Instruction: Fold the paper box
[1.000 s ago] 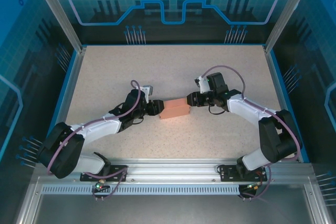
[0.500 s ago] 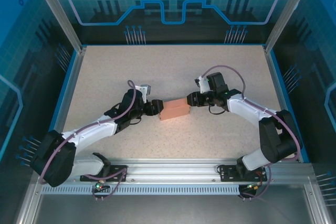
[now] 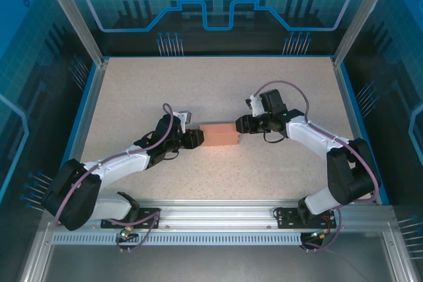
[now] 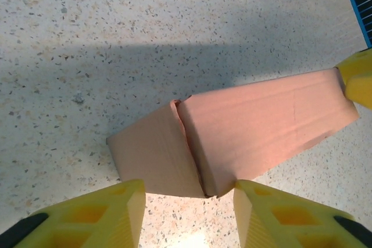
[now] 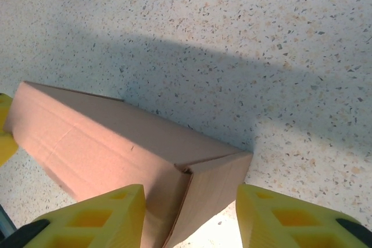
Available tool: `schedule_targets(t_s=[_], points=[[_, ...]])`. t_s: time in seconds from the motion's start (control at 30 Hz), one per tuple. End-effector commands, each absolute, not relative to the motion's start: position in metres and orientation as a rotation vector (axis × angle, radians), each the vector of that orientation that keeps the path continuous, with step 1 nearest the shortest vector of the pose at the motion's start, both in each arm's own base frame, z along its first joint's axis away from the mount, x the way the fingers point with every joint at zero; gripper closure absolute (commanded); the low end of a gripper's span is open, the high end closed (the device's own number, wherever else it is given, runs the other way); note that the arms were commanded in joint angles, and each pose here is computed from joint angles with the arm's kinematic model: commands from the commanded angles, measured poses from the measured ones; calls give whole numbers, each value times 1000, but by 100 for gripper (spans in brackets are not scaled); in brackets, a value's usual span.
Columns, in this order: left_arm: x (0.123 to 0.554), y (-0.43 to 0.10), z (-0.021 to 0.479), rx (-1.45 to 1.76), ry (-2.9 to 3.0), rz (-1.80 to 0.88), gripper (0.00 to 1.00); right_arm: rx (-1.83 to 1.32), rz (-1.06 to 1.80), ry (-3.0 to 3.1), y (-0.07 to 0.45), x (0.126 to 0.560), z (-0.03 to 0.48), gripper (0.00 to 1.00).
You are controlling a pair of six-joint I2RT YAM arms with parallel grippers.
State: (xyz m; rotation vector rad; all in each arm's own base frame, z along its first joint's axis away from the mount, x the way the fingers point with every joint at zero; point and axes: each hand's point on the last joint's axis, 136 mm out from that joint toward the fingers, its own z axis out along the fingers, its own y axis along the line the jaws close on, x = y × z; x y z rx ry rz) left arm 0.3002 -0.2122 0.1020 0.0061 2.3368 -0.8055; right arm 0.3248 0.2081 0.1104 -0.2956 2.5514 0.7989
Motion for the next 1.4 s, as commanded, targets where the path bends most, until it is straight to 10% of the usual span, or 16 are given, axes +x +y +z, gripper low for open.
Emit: schedule_targets(t_s=[0.0,0.73,1.37], points=[[297,-212,91,9,2360,-822,57,-326,847,2511,216,323,132,53],[315,-216,136,34,2233,-860,32,-335,866,2562,218,315,110,52],[321,-218,87,-14,2349,-886,60,-335,848,2624,215,308,86,56]])
